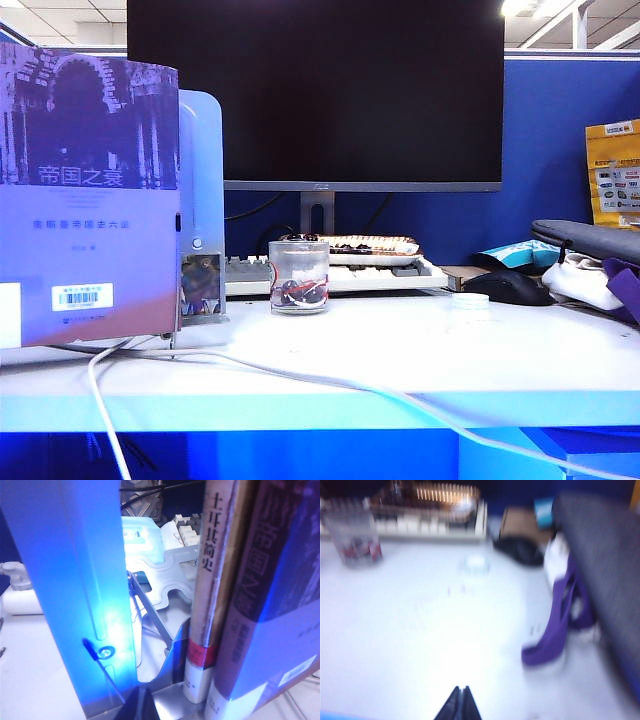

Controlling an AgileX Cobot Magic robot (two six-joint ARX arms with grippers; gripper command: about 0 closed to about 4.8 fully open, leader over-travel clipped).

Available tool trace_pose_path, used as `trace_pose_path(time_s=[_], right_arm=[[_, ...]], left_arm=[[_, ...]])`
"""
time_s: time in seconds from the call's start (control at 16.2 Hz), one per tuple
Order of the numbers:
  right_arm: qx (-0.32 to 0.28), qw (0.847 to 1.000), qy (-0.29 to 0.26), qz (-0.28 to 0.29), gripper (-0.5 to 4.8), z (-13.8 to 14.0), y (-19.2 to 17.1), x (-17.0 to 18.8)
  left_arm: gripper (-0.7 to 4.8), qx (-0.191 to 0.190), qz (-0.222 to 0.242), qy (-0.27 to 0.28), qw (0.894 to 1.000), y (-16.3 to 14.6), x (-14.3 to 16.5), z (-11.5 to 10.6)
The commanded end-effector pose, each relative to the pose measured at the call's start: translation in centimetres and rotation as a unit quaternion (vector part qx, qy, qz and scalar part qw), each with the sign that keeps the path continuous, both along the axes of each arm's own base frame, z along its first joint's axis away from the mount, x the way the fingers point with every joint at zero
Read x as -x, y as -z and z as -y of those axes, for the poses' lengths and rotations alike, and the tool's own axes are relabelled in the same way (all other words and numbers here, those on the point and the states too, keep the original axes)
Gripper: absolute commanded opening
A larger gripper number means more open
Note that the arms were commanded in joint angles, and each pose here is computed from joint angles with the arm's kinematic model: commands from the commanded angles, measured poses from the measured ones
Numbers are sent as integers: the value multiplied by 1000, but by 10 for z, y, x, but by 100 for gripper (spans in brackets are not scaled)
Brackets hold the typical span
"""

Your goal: Pick up the cherry on the right side of the glass and put it inside the glass.

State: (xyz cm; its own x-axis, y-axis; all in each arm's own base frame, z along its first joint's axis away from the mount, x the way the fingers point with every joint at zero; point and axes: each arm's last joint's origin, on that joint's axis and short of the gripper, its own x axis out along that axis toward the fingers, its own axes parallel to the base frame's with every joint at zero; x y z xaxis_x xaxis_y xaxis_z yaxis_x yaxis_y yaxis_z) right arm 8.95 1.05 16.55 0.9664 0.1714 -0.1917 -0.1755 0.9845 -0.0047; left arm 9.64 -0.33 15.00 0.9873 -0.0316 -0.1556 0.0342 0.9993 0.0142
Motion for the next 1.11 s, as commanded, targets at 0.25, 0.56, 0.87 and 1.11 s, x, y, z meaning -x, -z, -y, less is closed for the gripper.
trace_pose_path(time_s=[0.25,0.56,0.87,1.11], right_arm=[[-30,999,8,-15,-1,0,14,-3],[-25,1000,7,-14,-1,0,14,-3],[-25,1000,7,-14,-1,0,14,-3],[-25,1000,7,-14,-1,0,14,-3]], left_arm=[[-5,-2,-5,2,1000,1,0,0],[-5,-2,-5,2,1000,1,0,0],[-5,-2,-5,2,1000,1,0,0],[-5,-2,-5,2,1000,1,0,0]])
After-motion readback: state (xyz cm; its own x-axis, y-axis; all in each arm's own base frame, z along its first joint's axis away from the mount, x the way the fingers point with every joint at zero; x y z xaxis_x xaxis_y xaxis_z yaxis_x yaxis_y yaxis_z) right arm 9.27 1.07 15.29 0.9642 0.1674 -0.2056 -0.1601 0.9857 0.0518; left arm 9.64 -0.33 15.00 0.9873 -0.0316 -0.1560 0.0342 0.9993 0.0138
